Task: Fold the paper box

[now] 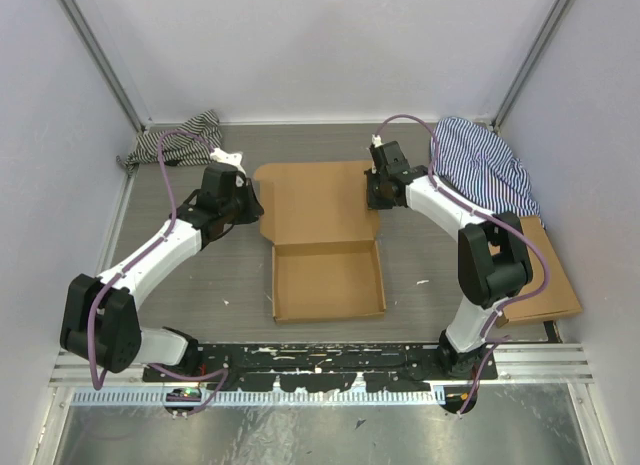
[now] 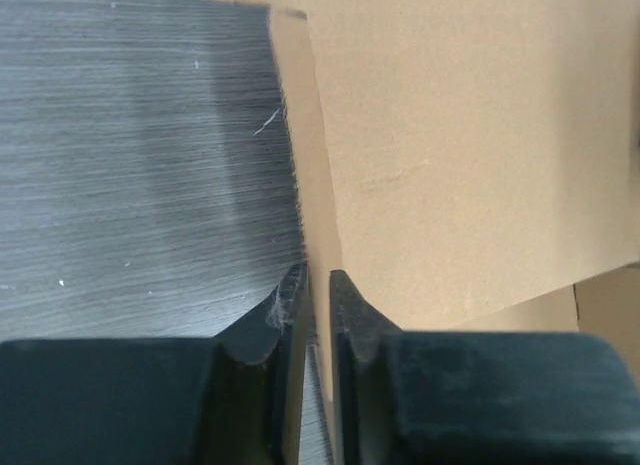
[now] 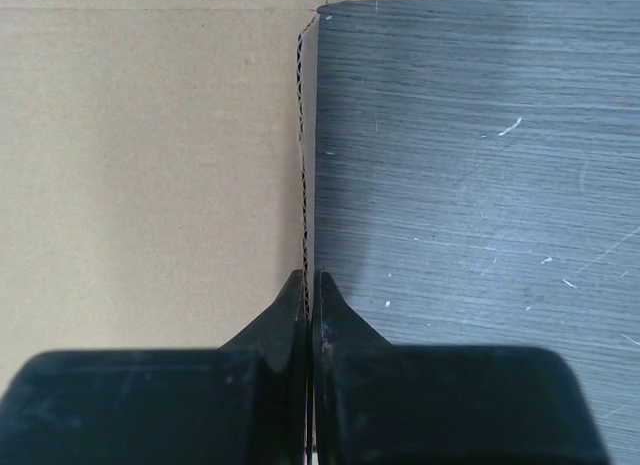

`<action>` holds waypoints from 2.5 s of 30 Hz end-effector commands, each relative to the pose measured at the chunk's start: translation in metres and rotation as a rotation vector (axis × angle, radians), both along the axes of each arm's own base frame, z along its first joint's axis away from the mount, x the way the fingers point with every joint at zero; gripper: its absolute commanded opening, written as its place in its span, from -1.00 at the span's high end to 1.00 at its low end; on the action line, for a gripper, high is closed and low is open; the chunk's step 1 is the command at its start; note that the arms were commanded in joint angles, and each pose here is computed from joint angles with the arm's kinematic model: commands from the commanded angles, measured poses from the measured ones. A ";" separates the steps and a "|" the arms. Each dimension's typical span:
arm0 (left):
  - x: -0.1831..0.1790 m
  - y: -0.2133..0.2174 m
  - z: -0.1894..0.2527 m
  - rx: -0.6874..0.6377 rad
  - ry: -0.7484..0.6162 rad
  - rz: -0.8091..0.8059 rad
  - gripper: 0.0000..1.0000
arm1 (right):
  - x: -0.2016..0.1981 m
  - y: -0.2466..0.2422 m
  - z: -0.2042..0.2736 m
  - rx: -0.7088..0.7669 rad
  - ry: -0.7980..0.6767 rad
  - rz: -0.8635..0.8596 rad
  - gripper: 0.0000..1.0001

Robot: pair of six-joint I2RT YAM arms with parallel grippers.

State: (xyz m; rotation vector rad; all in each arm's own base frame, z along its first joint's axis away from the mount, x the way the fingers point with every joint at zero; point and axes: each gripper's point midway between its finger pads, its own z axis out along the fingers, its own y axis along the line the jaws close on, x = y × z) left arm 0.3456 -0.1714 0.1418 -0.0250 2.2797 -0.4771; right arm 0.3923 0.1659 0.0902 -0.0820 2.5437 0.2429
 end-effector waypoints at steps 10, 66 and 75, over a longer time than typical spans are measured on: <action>0.019 0.039 0.020 0.131 -0.063 0.197 -0.16 | -0.020 -0.014 0.097 0.018 -0.405 0.054 0.98; 0.057 -0.024 0.029 -0.041 -0.113 -0.019 0.54 | -0.065 -0.011 0.131 0.153 -0.498 0.116 0.98; 0.040 -0.033 0.055 -0.096 -0.151 -0.098 1.00 | -0.054 -0.012 0.128 0.127 -0.416 0.060 0.76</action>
